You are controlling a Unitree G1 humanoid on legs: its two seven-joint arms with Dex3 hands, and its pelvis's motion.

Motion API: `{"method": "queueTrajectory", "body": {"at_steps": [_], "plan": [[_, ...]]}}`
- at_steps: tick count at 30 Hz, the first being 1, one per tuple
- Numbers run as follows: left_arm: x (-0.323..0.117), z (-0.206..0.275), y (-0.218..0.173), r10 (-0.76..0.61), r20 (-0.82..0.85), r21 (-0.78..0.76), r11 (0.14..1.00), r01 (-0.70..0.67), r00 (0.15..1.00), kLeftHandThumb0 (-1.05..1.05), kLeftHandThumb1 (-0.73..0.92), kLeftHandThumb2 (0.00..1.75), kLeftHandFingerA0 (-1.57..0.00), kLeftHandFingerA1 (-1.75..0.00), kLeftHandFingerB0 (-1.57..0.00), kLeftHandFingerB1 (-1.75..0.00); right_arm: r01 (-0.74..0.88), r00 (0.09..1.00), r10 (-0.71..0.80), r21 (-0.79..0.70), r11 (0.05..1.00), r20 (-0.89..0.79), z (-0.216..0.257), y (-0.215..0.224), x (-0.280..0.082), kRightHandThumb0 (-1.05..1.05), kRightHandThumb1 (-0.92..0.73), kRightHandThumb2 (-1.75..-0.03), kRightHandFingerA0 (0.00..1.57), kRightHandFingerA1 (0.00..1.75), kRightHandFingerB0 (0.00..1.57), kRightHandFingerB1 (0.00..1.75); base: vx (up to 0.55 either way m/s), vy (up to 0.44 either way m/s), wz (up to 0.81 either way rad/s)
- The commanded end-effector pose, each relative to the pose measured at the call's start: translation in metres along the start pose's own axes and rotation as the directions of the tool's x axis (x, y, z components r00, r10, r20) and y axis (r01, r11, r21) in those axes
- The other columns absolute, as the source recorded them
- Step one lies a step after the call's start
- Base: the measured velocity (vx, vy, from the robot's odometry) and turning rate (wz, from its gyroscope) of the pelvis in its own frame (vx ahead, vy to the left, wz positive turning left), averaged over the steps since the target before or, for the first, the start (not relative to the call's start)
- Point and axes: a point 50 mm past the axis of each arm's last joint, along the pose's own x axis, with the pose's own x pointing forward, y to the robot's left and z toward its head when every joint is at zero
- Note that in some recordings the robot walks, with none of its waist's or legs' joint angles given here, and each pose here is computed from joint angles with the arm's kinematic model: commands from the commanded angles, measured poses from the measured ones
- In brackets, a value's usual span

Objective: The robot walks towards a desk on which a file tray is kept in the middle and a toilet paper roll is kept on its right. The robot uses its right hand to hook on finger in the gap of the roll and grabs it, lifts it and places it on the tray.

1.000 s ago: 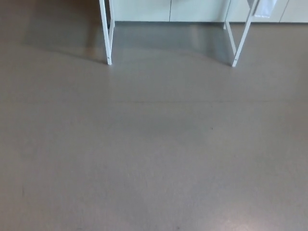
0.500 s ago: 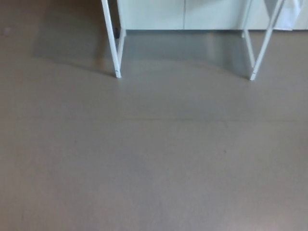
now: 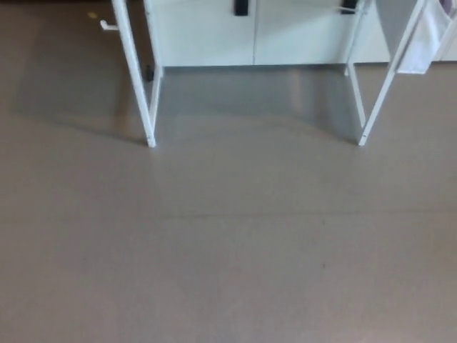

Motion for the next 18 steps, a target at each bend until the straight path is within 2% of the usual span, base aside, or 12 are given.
{"method": "queueTrajectory", "body": {"at_steps": [1,5,13,18], "plan": [[-0.0013,-0.0049,0.0032,0.007,-0.022,-0.005,1.0,-0.007,1.0,-0.38,0.79,0.63,-0.48,-0.79,-0.44,-0.51,0.01,1.0,-0.01,-0.014,1.0,-0.012,-0.0037,-0.005,-0.0005,-0.53,-0.63,-0.59,0.39,0.6,0.46,0.36,0.32,0.051,0.03],[-0.0013,-0.0049,0.0032,0.007,-0.022,-0.005,1.0,-0.007,1.0,-0.38,0.79,0.63,-0.48,-0.79,-0.44,-0.51,0.009,1.0,-0.01,-0.014,1.0,-0.013,-0.0038,-0.005,-0.0005,-0.53,-0.63,-0.59,0.39,0.6,0.46,0.36,0.28,-0.048,0.09],[-0.0008,-0.0042,0.004,0.008,-0.022,-0.004,1.0,-0.008,1.0,-0.38,0.79,0.63,-0.48,-0.79,-0.44,-0.51,0.008,1.0,-0.008,-0.013,1.0,-0.014,-0.0036,-0.0037,-0.0004,-0.53,-0.63,-0.59,0.39,0.6,0.46,0.36,0.34,-0.213,0.12],[-0.0004,-0.0018,0.0044,0.008,-0.018,-0.002,1.0,-0.008,1.0,-0.38,0.79,0.63,-0.48,-0.79,-0.44,-0.51,0.009,1.0,-0.009,-0.009,1.0,-0.014,-0.004,-0.0034,-0.0005,-0.53,-0.63,-0.59,0.39,0.6,0.46,0.36,0.23,-0.103,-0.01]]}}
